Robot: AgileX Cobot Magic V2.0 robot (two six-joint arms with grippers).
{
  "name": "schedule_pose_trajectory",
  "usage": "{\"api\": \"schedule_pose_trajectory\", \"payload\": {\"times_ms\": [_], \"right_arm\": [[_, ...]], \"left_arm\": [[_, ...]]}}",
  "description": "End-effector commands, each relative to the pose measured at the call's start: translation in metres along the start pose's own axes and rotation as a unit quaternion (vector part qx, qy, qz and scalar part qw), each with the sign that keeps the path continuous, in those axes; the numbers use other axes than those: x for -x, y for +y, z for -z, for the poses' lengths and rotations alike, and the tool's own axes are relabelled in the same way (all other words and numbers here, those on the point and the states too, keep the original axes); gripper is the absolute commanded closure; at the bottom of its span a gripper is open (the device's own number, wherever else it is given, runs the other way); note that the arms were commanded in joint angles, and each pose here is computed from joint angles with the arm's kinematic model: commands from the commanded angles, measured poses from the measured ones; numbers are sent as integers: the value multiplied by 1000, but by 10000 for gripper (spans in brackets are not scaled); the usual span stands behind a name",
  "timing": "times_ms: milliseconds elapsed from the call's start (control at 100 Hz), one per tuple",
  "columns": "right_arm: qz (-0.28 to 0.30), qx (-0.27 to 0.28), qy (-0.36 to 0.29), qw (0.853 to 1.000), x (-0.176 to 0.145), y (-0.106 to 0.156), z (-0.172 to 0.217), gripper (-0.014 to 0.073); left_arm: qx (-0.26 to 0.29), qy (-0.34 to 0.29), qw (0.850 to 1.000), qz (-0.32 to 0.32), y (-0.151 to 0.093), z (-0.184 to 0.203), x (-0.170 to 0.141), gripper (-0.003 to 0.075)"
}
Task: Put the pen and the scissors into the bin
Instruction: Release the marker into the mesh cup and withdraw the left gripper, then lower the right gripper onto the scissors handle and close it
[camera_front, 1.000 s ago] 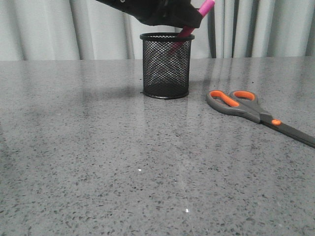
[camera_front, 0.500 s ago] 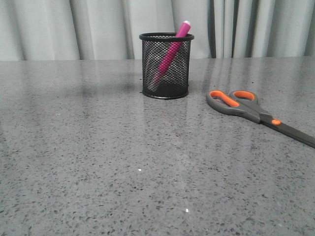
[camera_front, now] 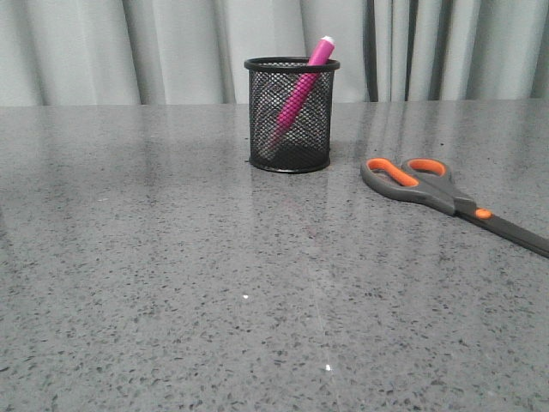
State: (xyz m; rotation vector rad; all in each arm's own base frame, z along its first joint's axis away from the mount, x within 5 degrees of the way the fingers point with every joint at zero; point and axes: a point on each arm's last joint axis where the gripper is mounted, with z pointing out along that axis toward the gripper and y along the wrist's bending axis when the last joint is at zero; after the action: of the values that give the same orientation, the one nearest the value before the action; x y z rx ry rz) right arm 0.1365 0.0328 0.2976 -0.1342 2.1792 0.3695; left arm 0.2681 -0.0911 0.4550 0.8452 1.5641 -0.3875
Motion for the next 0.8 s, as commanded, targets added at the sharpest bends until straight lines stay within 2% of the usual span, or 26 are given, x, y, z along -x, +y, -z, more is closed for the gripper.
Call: {"api": "schedule_pose_trajectory", "payload": {"times_ms": [0, 130, 290, 370, 590, 790], "right_arm": [[14, -7, -48, 999, 20, 1, 7, 183], [50, 1, -43, 998, 34, 5, 11, 183], [74, 17, -15, 997, 52, 9, 8, 183], [76, 29, 24, 996, 57, 10, -2, 183], [118, 59, 130, 983, 67, 18, -39, 183], [172, 39, 203, 963, 75, 29, -77, 183]], "left_arm": [[75, -35, 996, 22, -6, 29, 5, 740], [140, -37, 987, 64, -25, 56, -27, 740], [157, -6, 984, 86, -51, 75, -74, 739], [157, 4, 983, 91, -64, 83, -92, 739], [177, 1, 977, 115, -81, 99, -119, 738], [184, 1, 972, 148, -84, 99, -131, 738]]}}
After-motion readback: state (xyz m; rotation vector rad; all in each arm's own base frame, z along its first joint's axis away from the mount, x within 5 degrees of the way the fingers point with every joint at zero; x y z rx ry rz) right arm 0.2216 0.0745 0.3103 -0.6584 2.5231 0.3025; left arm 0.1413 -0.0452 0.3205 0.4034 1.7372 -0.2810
